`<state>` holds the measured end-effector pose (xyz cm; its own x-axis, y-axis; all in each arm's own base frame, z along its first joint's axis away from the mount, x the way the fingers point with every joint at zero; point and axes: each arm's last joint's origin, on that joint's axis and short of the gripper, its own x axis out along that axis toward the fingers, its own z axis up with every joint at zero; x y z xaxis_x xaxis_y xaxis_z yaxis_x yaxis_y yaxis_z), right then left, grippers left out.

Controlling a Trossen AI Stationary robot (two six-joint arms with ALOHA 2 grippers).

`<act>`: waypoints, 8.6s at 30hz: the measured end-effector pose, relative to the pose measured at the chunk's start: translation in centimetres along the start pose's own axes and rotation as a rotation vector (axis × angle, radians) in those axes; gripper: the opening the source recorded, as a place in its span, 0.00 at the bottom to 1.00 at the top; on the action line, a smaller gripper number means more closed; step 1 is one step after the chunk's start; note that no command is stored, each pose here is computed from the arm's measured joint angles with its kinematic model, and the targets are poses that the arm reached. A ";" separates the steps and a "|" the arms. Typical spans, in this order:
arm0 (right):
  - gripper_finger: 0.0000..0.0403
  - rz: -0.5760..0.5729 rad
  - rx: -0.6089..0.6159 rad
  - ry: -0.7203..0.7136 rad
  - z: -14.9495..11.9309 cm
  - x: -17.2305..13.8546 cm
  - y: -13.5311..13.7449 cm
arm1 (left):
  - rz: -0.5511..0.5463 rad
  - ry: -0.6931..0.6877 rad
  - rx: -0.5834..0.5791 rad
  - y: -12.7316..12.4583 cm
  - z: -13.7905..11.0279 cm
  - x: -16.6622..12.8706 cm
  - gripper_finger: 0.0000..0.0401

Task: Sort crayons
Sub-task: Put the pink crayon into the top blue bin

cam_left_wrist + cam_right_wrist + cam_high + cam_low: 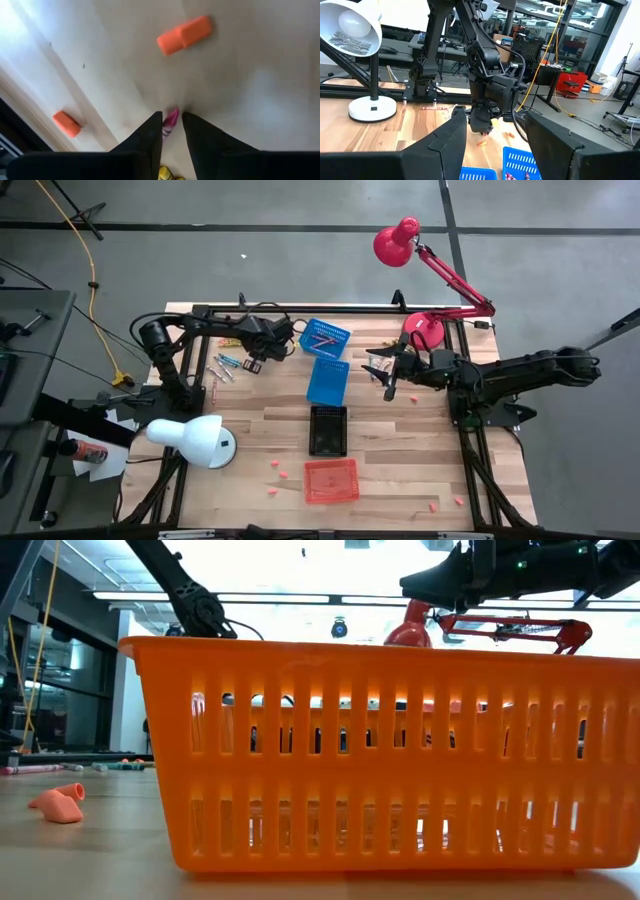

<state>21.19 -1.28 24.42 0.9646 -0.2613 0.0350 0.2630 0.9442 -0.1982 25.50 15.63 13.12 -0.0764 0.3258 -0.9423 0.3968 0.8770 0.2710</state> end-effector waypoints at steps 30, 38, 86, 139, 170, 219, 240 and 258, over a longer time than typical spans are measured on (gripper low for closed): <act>0.49 0.003 0.003 0.018 -0.2 0.0 0.0 | -0.057 0.073 0.074 0.1 -1.5 0.4 0.04; 0.49 0.003 0.001 0.018 -0.2 0.0 0.0 | 0.000 0.070 0.061 -0.3 -0.3 0.0 0.01; 0.49 -0.006 0.012 0.068 -0.7 0.1 -0.2 | 0.370 -1.556 -0.483 -1.8 -0.9 -13.6 0.00; 0.49 0.001 0.039 0.109 -1.1 0.0 -0.2 | -0.005 -1.180 -0.616 -0.9 5.7 -14.0 0.50; 0.49 -0.015 0.117 0.172 -1.8 0.0 -0.5 | 0.283 -1.530 -0.599 -7.7 1.5 -10.4 0.50; 0.49 -0.871 0.433 1.491 -10.9 -0.4 -7.9 | 0.359 -1.575 -0.562 -7.5 1.4 -11.1 0.50; 0.49 -0.886 0.381 1.594 -12.6 -0.1 -6.7 | 0.346 -1.580 -0.577 -7.5 1.4 -11.1 0.50; 0.49 -0.574 0.298 1.650 -12.7 0.5 -5.5 | 0.351 -1.589 -0.575 -7.5 1.3 -11.2 0.50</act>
<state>20.03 -9.17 13.11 -0.2130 -0.2746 -0.9376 0.7046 0.6217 -0.3422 24.62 4.97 21.34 0.9827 0.1851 0.0119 -0.1840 0.9651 0.1862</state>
